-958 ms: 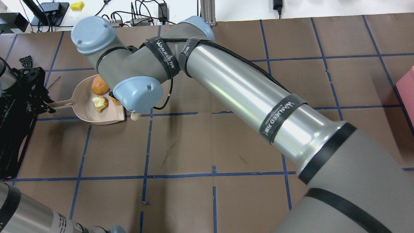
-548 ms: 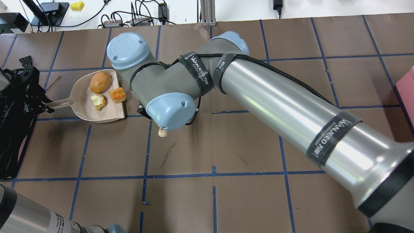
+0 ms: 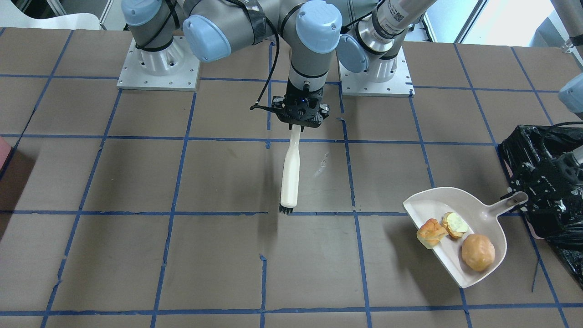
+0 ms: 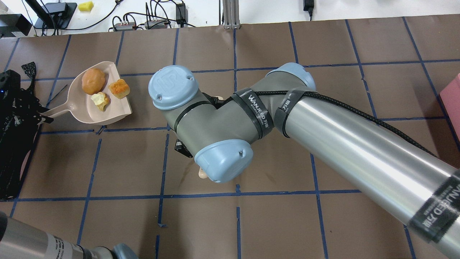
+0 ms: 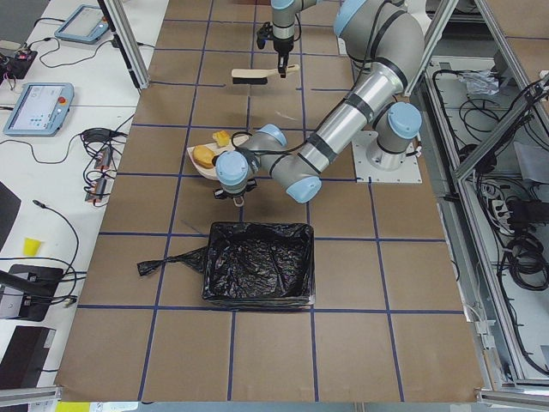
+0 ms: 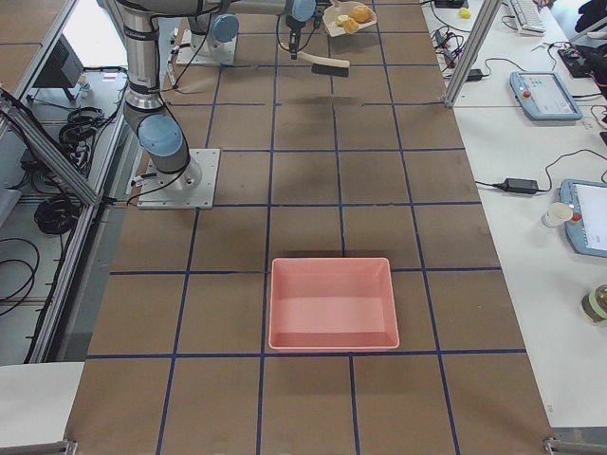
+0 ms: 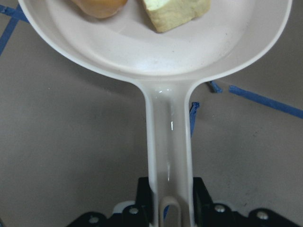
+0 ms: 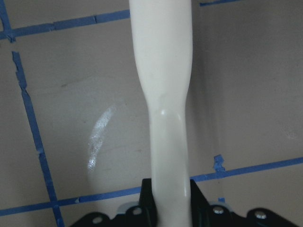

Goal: Sweep and dump trash in nearest bin
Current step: 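Lift the loaded dustpan with the left gripper and tip it over the black bin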

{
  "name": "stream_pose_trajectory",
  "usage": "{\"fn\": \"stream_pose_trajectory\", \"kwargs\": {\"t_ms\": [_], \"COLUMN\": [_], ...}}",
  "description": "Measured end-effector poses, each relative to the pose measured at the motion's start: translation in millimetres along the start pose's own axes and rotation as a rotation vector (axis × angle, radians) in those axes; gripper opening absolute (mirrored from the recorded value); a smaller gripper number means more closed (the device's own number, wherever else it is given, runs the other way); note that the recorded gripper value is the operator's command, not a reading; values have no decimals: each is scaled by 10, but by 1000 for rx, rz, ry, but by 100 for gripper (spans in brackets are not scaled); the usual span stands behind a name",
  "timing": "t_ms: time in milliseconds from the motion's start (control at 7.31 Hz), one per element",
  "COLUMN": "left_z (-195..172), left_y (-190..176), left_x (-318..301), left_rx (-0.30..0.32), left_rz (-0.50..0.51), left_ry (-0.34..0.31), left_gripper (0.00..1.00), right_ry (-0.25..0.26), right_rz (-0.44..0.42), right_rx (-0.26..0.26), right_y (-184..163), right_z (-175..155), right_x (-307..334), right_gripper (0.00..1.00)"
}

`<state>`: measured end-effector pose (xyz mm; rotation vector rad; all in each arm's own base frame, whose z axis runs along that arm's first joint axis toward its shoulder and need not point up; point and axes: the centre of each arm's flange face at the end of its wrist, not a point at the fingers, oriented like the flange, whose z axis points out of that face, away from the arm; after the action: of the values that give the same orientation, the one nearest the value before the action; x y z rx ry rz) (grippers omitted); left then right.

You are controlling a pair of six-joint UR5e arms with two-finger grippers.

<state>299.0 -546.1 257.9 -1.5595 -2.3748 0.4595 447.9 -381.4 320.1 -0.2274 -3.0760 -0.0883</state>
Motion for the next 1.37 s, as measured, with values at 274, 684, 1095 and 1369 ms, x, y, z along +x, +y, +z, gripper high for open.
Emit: {"fn": "stream_pose_trajectory", "kwargs": {"t_ms": [274,684,1095,1369], "left_z": [-247,-743,-1360,-1824], "left_y": [226,694,1185,1556], "left_x": [64,241,439,590], "left_rx": [94,204,260,232], "left_rz": [-66,-184,-301,-354], "left_ry": [-49,-139,-200,-260], "left_gripper": [8,8,8,8], "right_ry": [0,-13,-43,-54], "right_rz": [8,13,7,-50], "right_rx": [-10,-5,-33,-19], "right_y": [162,310,487,637], "right_z": [27,77,295,515], "right_x": [122,270,329,492], "right_gripper": [22,21,20,21]}}
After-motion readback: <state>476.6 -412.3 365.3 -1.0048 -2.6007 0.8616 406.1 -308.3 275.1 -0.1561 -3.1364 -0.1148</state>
